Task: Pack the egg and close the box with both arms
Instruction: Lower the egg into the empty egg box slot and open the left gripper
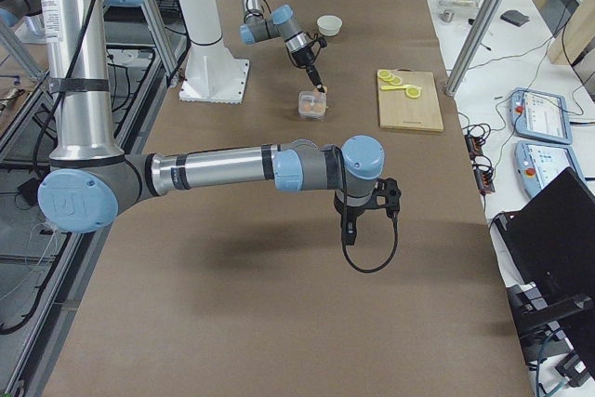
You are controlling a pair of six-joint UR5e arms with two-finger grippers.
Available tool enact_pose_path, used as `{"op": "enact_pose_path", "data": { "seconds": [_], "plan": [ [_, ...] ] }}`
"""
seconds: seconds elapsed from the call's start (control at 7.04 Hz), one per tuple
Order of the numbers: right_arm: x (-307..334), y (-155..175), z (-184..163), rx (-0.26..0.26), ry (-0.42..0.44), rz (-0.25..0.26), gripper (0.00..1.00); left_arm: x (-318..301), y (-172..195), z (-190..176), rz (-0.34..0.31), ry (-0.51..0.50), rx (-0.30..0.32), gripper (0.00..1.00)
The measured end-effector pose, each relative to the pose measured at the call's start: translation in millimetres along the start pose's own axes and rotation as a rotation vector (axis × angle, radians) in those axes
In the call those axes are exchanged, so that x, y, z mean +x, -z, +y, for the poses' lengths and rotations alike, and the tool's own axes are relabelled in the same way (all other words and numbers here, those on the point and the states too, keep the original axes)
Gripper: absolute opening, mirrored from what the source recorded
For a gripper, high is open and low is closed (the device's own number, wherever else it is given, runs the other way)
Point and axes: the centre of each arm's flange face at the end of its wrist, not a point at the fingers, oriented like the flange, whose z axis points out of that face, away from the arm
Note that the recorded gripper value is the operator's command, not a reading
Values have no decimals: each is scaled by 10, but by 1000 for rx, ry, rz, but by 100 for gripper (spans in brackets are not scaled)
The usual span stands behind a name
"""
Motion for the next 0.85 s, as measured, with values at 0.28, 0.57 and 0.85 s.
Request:
{"op": "enact_pose_path", "data": {
  "seconds": [0.28,0.57,0.85],
  "plan": [
    [6,21,10,4,-1,0,100,-134,3,39,-4,-3,-5,0],
    [-6,47,15,9,1,-1,100,-208,10,40,-3,-4,-5,5],
    [-2,61,17,12,0,-2,100,-224,10,46,-4,-4,-5,24]
  ]
}}
